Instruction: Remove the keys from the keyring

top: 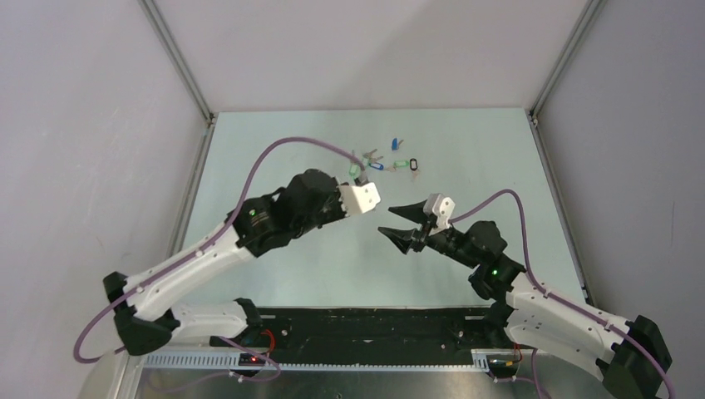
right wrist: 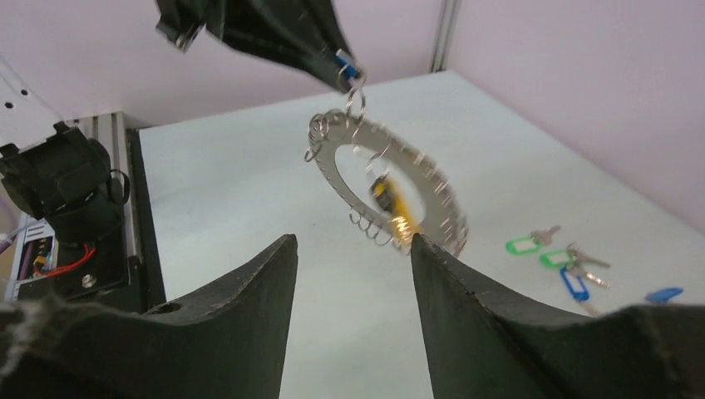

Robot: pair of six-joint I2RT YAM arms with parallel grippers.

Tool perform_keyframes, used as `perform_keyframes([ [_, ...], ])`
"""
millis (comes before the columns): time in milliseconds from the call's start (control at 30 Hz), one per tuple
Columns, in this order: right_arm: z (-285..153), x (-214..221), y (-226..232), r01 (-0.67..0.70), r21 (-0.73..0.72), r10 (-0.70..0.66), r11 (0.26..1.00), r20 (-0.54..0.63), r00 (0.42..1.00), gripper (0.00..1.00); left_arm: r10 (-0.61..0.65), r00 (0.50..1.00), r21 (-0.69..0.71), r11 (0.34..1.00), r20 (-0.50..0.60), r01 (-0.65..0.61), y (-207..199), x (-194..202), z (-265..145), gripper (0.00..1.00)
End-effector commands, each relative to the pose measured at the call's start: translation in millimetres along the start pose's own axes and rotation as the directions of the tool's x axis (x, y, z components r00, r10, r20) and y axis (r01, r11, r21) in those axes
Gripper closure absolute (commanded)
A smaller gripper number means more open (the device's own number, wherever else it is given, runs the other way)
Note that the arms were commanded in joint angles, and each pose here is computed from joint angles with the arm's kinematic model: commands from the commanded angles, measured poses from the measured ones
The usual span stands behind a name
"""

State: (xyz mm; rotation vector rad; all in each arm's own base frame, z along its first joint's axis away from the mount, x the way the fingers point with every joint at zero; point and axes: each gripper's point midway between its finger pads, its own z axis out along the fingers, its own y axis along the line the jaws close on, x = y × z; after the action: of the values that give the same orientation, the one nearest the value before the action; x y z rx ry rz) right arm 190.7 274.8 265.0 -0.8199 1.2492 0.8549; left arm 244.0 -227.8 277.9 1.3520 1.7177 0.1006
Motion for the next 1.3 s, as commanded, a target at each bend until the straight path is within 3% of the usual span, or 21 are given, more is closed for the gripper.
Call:
perform_keyframes([
  [0, 3.9, -44.7, 1.1, 0.099, -0.008, -0.096, 0.995, 0.170, 0.981, 0.46, 0.086, 0.957, -0.091, 0.994, 0.278, -0.063, 13.7, -39.6, -21.7, 1.00],
  [167, 11.5, -55.4, 9.8, 0.119, -0.061, -0.102, 0.991, 0.232, 0.967, 0.54, 0.163, 0.906, -0.109, 0.986, 0.390, -0.130, -3.0, -35.9, -23.5, 1.00],
  [433, 26.8, -60.4, 30.1, 0.104, -0.174, -0.061, 0.979, 0.237, 0.970, 0.55, 0.230, 0.847, -0.172, 0.971, 0.480, -0.166, -7.0, -36.7, -37.8, 1.00],
  [1267, 68.2, -59.8, 35.5, 0.079, -0.220, -0.029, 0.972, 0.221, 0.975, 0.58, 0.243, 0.787, -0.158, 0.970, 0.567, -0.186, -19.0, -43.4, -48.9, 1.00],
])
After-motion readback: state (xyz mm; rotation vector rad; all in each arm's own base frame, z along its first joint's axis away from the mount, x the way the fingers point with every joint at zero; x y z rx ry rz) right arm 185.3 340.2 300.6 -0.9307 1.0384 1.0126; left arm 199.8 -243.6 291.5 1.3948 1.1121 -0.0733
